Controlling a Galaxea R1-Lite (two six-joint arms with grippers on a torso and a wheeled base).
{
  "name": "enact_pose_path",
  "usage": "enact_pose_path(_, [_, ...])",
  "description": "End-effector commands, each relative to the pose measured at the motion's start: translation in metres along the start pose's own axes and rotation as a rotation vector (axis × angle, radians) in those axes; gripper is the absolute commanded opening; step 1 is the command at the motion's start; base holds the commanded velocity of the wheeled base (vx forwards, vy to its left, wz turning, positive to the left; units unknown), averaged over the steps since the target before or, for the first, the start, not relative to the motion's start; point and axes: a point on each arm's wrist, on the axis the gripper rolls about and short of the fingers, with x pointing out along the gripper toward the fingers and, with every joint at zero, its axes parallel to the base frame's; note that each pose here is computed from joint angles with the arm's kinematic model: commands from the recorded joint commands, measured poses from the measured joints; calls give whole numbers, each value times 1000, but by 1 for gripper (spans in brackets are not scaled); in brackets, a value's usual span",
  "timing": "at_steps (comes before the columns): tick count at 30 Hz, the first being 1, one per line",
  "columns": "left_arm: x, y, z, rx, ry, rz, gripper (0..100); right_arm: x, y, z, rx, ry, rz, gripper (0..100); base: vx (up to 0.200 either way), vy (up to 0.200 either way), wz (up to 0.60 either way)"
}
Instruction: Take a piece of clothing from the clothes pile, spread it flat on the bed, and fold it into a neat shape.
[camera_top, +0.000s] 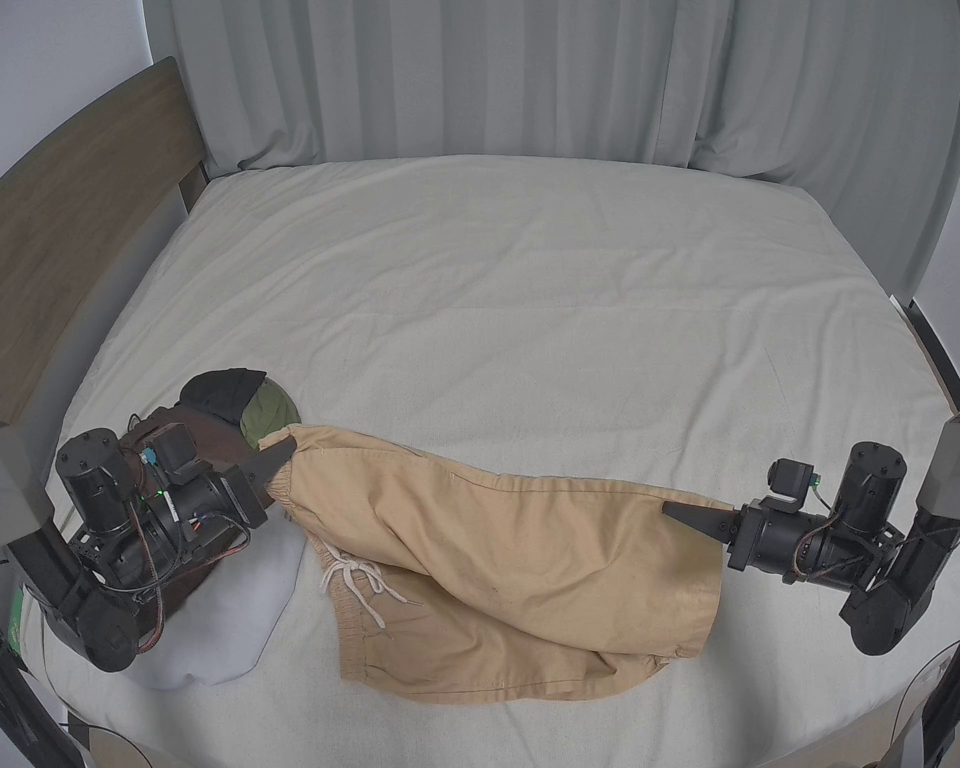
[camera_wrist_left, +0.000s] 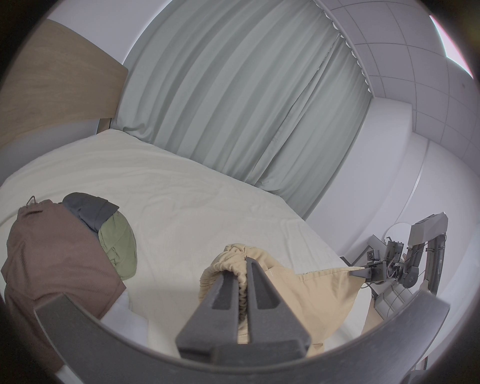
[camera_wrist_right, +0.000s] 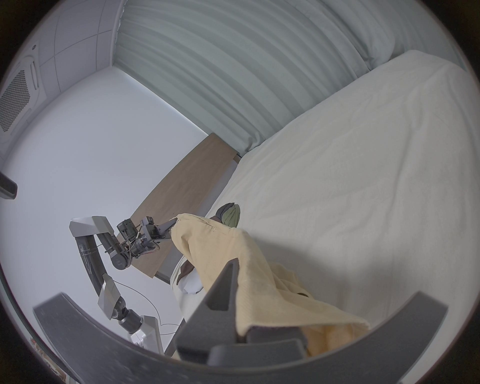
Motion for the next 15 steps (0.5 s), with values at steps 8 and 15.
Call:
enact_pose_path(8, [-3, -2, 7, 12, -26, -12, 0, 7, 9, 11, -40, -51, 19, 0, 0, 0, 0])
enact_pose_path(15, [-3, -2, 7, 12, -27, -10, 0, 6, 11, 20, -58, -87, 19, 0, 0, 0, 0])
